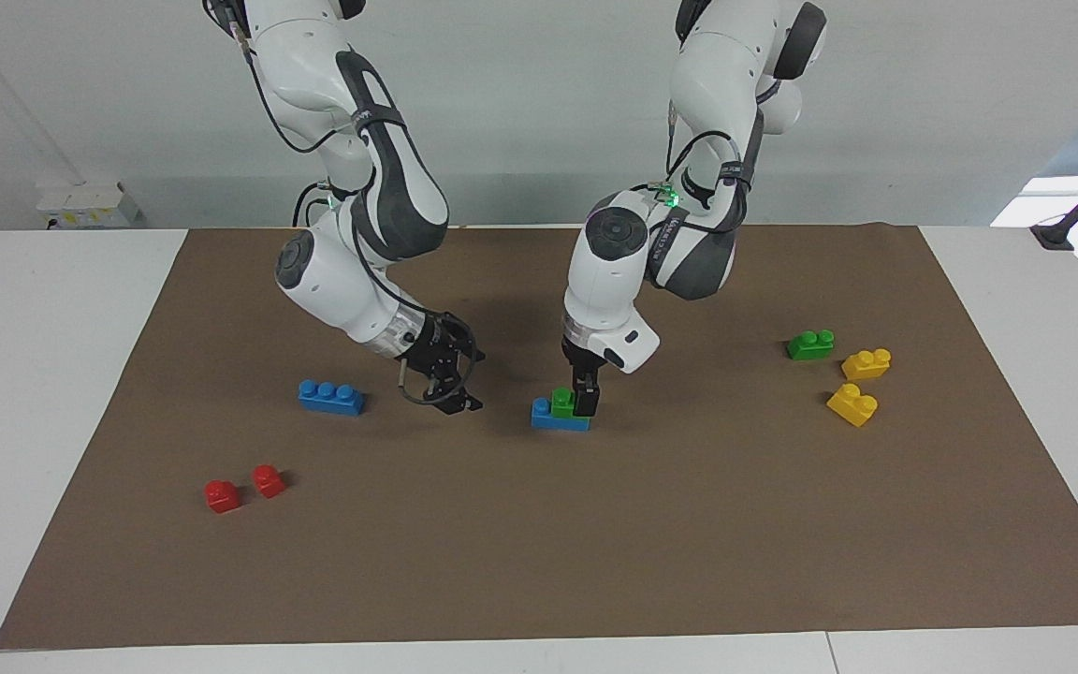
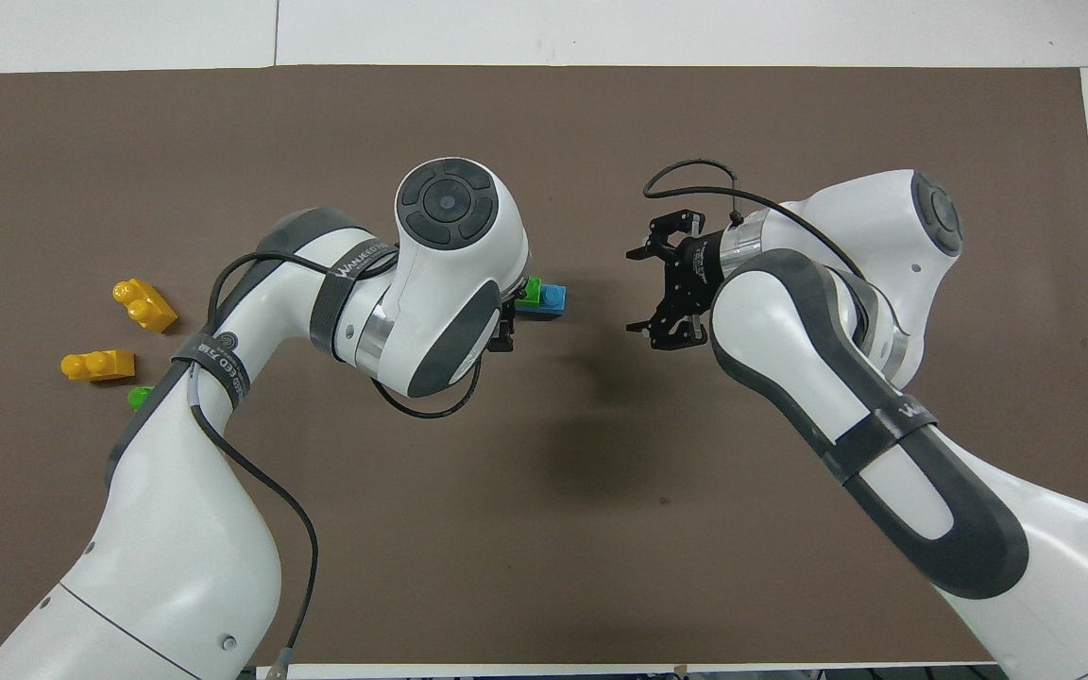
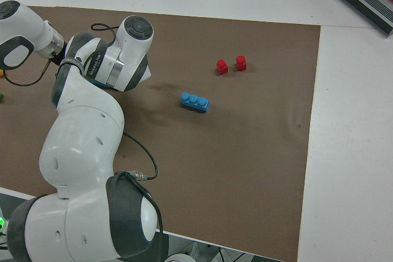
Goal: Remove green block with left arm and hold with right
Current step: 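Grasp the green block with the left gripper while the right gripper approaches, then close the right gripper on the blue block beside the left gripper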
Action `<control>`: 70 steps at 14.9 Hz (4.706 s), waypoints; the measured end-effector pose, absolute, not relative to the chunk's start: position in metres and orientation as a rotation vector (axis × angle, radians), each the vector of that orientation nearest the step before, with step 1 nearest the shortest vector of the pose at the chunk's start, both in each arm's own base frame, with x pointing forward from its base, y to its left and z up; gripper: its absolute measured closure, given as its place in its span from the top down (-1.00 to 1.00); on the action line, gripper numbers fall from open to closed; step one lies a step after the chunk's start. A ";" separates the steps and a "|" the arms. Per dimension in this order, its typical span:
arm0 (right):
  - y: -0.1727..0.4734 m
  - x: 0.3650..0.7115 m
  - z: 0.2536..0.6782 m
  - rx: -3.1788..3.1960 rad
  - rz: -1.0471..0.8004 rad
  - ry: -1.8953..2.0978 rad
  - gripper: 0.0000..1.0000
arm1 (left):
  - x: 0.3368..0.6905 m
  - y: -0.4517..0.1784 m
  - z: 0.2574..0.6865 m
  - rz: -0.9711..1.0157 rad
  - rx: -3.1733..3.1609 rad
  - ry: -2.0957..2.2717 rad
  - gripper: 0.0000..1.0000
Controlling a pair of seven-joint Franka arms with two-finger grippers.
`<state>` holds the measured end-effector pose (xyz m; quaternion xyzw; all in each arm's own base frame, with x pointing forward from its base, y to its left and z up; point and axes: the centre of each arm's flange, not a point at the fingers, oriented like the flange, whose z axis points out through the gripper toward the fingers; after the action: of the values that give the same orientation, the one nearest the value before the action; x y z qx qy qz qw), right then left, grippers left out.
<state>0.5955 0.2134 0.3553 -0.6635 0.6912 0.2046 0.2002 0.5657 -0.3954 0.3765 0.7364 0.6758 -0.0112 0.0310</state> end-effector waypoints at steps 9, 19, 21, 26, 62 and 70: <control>0.243 0.587 0.320 -1.857 0.604 1.984 0.81 | 0.568 -0.398 0.363 -0.012 2.215 2.102 1.00; 0.286 0.584 0.301 -1.758 0.527 1.995 0.81 | 0.564 -0.397 0.352 -0.013 2.225 2.108 1.00; 0.284 0.589 0.303 -1.748 0.519 1.996 0.81 | 0.563 -0.396 0.350 -0.014 2.228 2.109 1.00; 0.269 0.605 0.311 -1.709 0.494 2.000 0.83 | 0.563 -0.397 0.349 -0.011 2.221 2.105 1.00; 0.310 0.600 0.271 -1.751 0.443 1.966 -0.30 | 0.567 -0.395 0.347 0.008 2.145 2.126 0.92; 0.310 0.601 0.271 -1.768 0.435 1.948 -0.30 | 0.567 -0.394 0.347 0.057 2.181 2.086 -0.30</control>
<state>0.6007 0.3098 0.2713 -0.6443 0.7100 0.1587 0.2355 0.5673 -0.3945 0.3471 0.7212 0.6898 0.0190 0.0616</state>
